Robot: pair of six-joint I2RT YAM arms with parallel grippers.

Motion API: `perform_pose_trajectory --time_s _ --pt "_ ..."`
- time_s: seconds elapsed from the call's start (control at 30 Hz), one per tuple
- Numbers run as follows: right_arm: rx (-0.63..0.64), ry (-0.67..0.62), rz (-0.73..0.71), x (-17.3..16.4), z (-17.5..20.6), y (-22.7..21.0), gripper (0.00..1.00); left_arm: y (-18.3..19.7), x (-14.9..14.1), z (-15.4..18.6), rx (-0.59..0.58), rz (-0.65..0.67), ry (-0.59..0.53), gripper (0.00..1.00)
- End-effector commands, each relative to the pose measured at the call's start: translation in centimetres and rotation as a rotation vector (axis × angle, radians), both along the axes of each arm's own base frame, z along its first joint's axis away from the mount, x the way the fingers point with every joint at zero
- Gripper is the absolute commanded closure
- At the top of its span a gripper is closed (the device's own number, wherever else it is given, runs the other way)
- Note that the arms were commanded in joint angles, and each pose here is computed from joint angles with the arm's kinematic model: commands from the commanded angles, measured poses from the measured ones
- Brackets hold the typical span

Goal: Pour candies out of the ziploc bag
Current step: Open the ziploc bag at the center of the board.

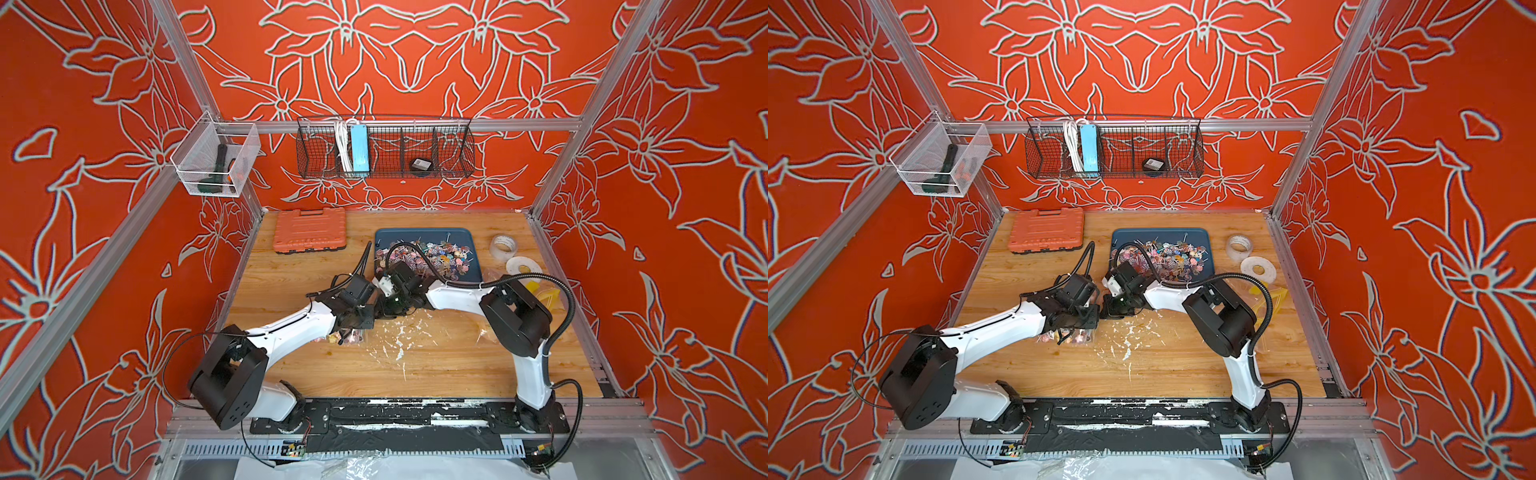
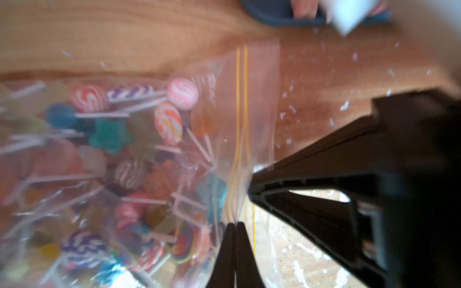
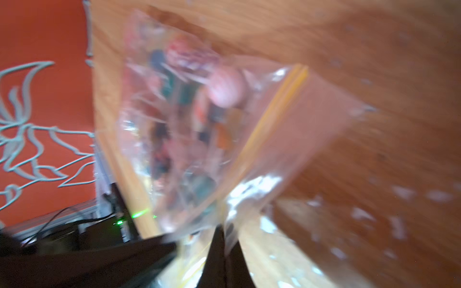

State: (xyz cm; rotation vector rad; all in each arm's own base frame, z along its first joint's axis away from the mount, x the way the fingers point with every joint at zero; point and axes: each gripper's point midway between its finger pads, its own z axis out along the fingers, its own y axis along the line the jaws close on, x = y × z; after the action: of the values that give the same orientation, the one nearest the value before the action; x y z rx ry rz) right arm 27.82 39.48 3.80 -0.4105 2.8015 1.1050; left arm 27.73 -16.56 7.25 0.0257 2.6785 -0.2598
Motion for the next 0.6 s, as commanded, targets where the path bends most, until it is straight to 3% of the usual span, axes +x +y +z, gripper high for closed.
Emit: perform_pose_trajectory --time_s 0.0,0.33,0.57 --pt "-0.139 0.007 -0.019 -0.6 -1.9 -2.4 1.00 0.8 1.6 3.4 0.002 0.062 -0.101 1.00" --pt "-0.189 0.008 -0.034 -0.8 -1.6 -3.3 1.00 1.9 1.6 10.0 0.001 0.078 -0.200 1.00" --pt "-0.220 0.005 -0.048 -0.8 -1.4 -4.0 1.00 0.9 0.7 11.0 -0.032 -0.001 -0.174 1.00"
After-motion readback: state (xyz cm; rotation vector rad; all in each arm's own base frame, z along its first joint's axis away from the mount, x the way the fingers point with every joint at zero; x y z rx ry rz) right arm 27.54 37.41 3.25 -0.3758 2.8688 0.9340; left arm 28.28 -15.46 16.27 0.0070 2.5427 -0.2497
